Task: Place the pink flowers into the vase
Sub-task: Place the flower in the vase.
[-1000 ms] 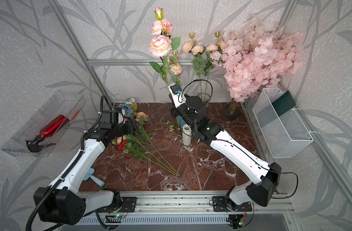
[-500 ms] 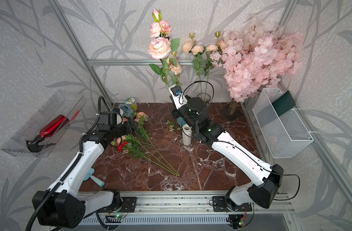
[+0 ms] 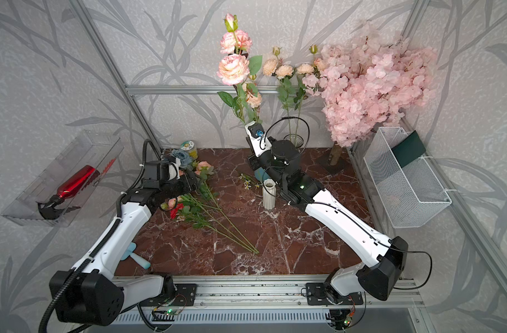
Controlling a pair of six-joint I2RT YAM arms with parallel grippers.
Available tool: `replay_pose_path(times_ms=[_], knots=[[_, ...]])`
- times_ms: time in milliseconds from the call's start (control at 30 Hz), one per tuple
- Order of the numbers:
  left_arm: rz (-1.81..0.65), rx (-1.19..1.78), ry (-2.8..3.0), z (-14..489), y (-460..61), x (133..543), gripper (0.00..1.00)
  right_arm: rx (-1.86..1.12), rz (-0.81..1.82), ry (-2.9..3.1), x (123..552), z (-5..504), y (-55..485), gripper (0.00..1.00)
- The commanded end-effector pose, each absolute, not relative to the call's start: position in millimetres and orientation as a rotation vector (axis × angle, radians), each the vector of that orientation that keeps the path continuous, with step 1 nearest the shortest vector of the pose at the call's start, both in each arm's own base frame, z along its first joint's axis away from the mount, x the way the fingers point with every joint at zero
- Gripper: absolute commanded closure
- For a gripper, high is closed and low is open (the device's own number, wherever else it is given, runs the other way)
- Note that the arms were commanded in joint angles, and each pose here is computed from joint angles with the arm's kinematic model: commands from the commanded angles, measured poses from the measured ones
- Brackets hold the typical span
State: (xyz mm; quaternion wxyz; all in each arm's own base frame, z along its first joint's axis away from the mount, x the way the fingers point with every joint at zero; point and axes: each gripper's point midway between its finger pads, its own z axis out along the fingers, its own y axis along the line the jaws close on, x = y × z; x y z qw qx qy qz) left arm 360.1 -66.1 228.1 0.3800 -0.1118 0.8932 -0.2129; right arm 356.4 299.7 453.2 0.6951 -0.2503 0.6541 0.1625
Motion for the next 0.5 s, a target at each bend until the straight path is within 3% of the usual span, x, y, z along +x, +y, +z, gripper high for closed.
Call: replay_pose_path(times_ms=[0, 467], knots=[[-0.569, -0.276, 2.242, 240, -67, 358, 0.17, -0.527, 0.377, 1.422, 352, 465, 294, 1.00], [-0.483, -0.343, 2.225, 257, -52, 350, 0.17, -0.500, 0.300, 1.362, 370, 468, 290, 1.00]])
